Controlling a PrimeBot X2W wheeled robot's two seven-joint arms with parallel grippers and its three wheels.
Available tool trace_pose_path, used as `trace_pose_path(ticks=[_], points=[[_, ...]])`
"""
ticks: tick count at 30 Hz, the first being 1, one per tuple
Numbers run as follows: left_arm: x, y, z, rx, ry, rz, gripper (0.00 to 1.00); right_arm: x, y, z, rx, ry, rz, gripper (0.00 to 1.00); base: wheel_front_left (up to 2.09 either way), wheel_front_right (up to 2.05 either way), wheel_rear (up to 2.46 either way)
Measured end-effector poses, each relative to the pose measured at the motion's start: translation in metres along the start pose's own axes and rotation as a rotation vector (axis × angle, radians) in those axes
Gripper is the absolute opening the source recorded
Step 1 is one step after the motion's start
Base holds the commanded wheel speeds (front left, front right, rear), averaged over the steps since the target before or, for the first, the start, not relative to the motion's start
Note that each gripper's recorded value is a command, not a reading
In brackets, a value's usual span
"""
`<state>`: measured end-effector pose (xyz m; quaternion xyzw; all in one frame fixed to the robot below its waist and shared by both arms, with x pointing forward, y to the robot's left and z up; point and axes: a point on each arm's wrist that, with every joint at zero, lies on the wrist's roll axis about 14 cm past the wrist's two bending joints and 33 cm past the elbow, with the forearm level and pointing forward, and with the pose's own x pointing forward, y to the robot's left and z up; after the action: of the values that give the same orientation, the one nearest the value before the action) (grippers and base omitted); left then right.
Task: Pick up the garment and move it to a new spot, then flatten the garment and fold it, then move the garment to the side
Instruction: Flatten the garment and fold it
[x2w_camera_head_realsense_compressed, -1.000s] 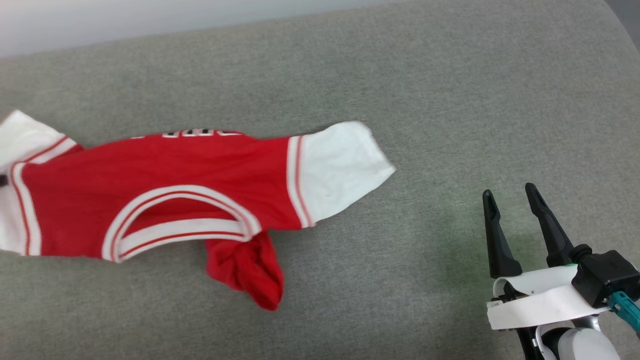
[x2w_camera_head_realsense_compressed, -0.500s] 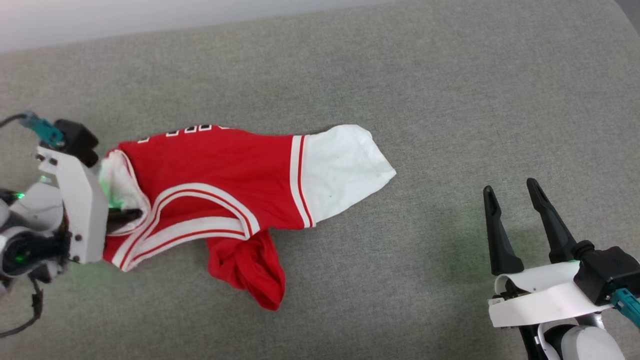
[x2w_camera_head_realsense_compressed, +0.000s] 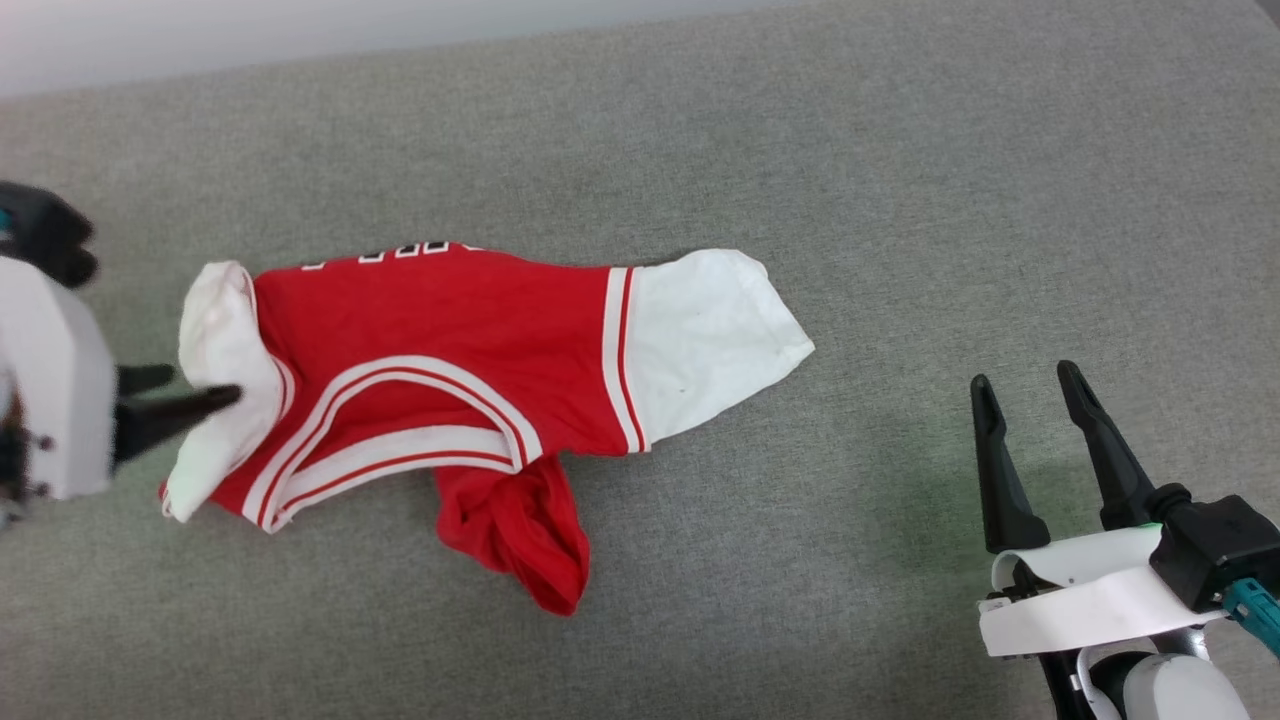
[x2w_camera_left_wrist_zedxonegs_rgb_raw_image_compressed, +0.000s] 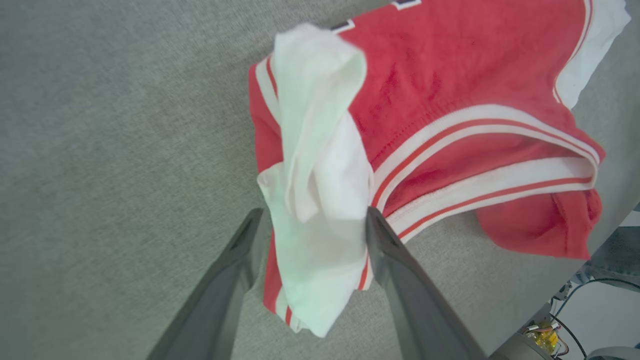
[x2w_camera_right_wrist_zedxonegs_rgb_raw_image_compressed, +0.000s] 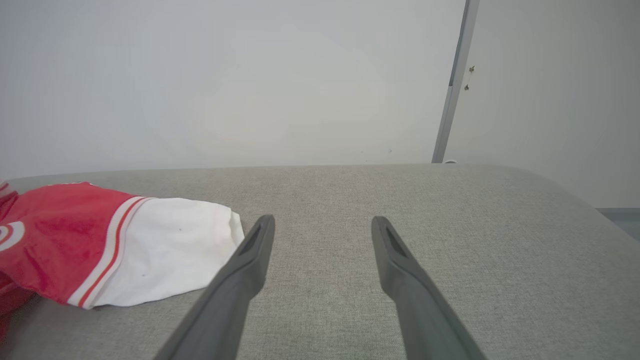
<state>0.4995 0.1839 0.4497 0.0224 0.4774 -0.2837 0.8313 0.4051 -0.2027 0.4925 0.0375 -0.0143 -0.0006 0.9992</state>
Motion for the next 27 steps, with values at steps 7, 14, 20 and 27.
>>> trace_pose_path(ticks=[7,14,20,27], points=[[-0.015,0.020,0.019,-0.049,-0.048,0.038,1.00,0.001,0.003,-0.004,0.008,0.007,0.009,1.00,0.00,0.00,0.00],[0.005,-0.002,0.013,-0.124,-0.012,-0.070,0.43,-0.003,-0.007,-0.004,-0.002,0.005,-0.022,1.00,0.00,0.00,0.00],[0.002,0.008,0.016,-0.109,-0.021,-0.039,0.00,-0.003,-0.010,-0.003,-0.006,0.000,-0.032,1.00,0.00,0.00,0.00],[-0.017,0.081,0.007,-0.032,-0.002,0.225,0.00,0.002,-0.001,-0.010,-0.002,0.021,-0.003,1.00,0.00,0.00,0.00]])
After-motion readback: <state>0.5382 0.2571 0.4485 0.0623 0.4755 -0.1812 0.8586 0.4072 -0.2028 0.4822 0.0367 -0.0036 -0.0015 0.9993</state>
